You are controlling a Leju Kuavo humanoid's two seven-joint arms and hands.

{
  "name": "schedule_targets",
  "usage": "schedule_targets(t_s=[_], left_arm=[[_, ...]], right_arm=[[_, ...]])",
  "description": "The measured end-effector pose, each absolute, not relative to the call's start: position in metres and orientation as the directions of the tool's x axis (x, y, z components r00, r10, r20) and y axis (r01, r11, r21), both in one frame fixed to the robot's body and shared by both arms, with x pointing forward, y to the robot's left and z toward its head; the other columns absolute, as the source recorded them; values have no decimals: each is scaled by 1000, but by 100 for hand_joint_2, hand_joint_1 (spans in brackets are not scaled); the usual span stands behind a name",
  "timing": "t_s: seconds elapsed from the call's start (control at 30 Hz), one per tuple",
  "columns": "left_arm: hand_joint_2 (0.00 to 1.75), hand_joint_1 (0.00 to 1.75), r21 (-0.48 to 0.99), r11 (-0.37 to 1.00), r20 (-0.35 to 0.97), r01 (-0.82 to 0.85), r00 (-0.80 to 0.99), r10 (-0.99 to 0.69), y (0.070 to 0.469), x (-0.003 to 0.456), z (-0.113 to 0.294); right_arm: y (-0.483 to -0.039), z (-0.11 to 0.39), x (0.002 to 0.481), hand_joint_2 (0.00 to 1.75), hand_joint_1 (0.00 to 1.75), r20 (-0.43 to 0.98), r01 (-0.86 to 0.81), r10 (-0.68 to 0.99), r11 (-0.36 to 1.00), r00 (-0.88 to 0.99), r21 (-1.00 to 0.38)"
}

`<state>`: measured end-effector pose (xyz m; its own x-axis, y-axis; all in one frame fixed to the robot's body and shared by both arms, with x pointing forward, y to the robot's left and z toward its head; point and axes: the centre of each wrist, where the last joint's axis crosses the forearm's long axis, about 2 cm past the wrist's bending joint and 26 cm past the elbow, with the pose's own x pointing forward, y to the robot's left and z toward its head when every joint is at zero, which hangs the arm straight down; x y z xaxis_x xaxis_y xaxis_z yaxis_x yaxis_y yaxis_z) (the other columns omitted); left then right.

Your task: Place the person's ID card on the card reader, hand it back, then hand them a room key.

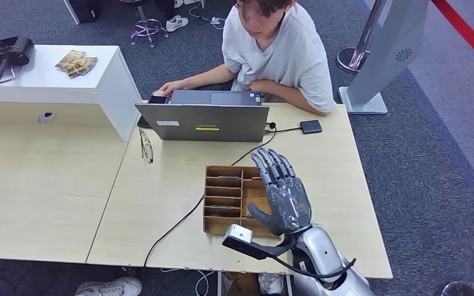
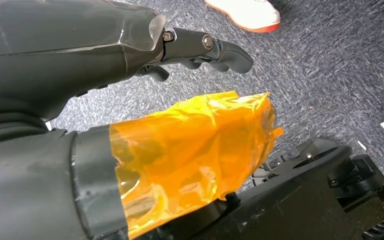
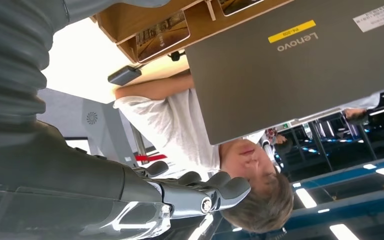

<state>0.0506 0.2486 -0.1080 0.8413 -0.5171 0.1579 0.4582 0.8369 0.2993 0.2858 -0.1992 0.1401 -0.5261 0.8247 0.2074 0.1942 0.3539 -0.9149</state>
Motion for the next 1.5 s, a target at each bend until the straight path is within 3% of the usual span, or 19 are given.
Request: schedule_targets(t_s=[0.87, 1.0, 1.17, 1.43, 1.5], left_arm=[[0, 0, 309, 832, 153, 460, 840, -521, 241, 52, -107], [0, 0, 309, 831, 153, 462, 839, -523, 240, 52, -107], [0, 0, 309, 831, 153, 464, 838, -524, 240, 52, -107], [0, 0, 309, 830, 154, 465, 836, -526, 239, 53, -107], [0, 0, 308, 830, 153, 465, 837, -526, 239, 53, -107]], right_arm=[[-195, 134, 301, 175, 2, 197, 136, 850, 297, -489, -945], [-196, 133, 302, 175, 16, 196, 135, 851, 295, -488, -946], [-195, 133, 303, 175, 21, 197, 132, 856, 291, -478, -948], [-193, 136, 310, 175, 82, 183, 137, 868, 274, -462, -952], [-192, 136, 311, 175, 90, 181, 135, 870, 269, -458, -954]])
